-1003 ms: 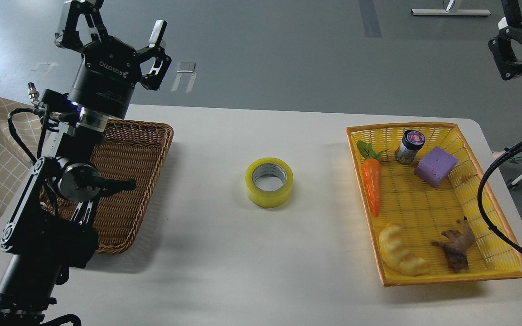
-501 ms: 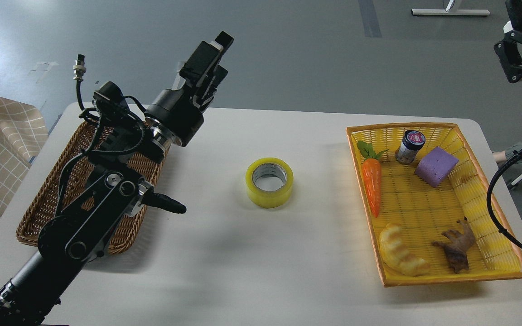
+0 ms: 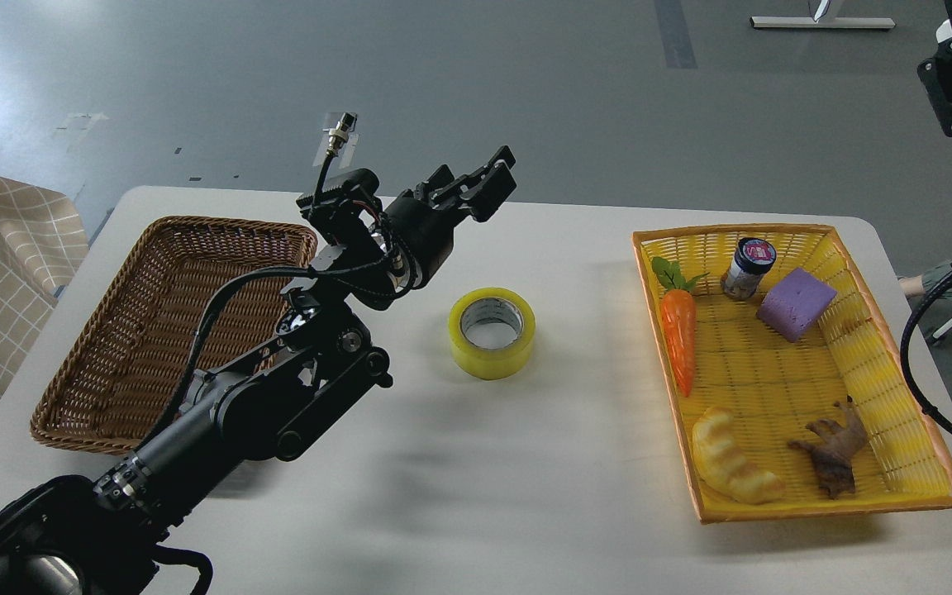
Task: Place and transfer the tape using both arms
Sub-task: 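Reach the left gripper toward the tape roll on the table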
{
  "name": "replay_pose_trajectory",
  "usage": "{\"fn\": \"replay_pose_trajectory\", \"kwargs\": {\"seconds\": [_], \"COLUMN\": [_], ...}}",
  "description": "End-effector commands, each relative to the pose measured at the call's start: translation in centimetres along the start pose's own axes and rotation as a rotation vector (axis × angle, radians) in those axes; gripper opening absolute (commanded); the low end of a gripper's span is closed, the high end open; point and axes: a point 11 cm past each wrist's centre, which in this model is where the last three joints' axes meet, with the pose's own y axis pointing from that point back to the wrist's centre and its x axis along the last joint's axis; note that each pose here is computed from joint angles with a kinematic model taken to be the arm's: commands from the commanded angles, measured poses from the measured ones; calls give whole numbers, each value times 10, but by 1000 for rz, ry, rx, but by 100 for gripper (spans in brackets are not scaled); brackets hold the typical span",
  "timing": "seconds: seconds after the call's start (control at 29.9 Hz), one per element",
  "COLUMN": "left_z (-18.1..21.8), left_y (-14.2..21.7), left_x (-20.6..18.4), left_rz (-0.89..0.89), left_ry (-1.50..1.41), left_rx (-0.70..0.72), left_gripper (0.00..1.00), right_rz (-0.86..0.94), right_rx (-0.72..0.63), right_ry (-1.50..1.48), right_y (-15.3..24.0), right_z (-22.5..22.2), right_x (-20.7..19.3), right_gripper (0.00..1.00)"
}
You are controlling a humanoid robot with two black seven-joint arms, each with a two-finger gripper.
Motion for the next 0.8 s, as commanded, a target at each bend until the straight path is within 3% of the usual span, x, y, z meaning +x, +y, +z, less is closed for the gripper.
{"fn": "replay_pose_trajectory", "kwargs": {"seconds": [0.0, 0.37, 0.77], "left_z": [-12, -46, -26], "left_y": [4, 26, 23], "left_x": [-27, -45, -50], "left_rz": [-55, -84, -92], "left_ry": [-103, -232, -201], "left_rx": [11, 41, -75], "left_gripper": [98, 98, 98], "right_rz": [1, 5, 12], "right_rx": [4, 10, 6], "right_ry": [0, -4, -4], "right_y": [0, 0, 1], "right_z": [-1, -1, 0], "right_x": [1, 2, 4], "right_gripper": [100, 100, 100]}}
